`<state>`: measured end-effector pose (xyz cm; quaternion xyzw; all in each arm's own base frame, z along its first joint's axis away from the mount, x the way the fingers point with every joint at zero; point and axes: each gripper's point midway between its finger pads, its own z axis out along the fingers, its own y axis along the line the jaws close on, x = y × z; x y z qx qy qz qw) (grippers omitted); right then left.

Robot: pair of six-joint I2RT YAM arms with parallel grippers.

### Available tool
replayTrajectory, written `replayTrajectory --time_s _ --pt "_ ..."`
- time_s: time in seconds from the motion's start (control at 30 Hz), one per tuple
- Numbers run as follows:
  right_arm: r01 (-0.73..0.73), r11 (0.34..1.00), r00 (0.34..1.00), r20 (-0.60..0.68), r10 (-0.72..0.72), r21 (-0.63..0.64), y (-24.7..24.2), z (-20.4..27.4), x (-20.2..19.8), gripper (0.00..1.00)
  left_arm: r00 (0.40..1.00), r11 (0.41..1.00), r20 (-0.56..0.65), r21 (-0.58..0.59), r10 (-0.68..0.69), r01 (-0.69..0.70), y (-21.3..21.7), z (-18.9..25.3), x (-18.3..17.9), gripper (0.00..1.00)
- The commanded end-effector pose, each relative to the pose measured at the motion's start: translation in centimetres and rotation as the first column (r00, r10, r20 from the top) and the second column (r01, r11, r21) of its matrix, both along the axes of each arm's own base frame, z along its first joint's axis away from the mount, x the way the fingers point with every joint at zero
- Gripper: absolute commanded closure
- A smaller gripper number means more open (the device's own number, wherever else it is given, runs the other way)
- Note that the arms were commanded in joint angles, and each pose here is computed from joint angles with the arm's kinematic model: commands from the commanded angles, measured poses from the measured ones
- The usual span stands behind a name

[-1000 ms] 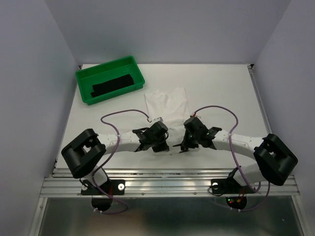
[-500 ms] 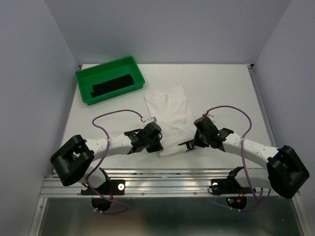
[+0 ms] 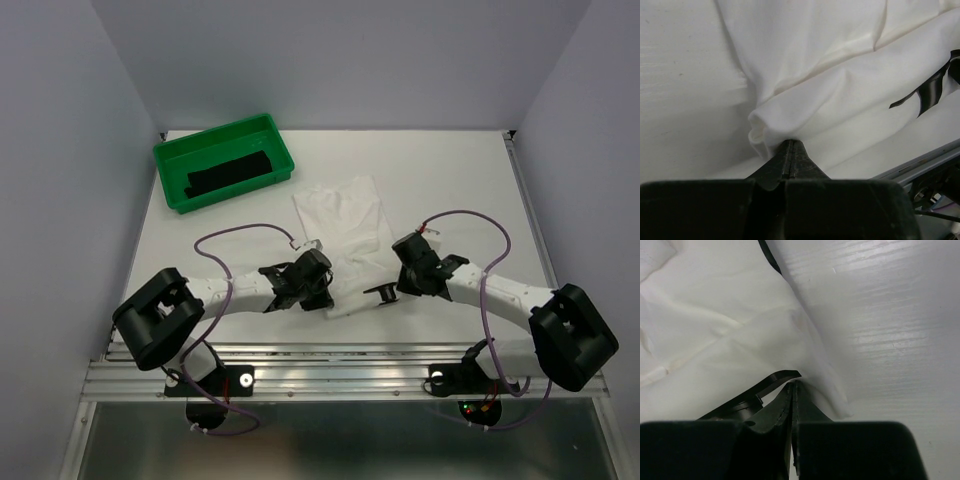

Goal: Roll the t-shirts
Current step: Roll the T-shirt to the center of the board.

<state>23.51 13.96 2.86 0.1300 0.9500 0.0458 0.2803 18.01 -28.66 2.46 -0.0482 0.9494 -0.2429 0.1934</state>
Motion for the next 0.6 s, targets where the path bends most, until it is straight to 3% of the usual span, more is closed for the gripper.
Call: replayTrajectory --time_s 0.0,0.37,0.57 --pt "-0.027 1.0 0.998 -0.059 0.027 -0.003 0.0 -1.8 -0.9 0.98 1.0 0.997 -0.012 0.074 0.009 -0.008 1.9 -2.0 0.1 1.0" --pt "-0.072 0.986 0.994 -0.071 0.083 0.154 2.5 -0.2 -3.4 0.97 0.998 0.99 0.0 0.125 0.067 -0.066 5.7 -2.2 1.0 1.0" --pt "-0.05 0.98 0.999 0.01 0.048 0.194 2.6 3.8 -2.8 0.93 0.995 0.986 0.052 0.138 0.088 -0.095 7.1 0.5 1.4 1.0"
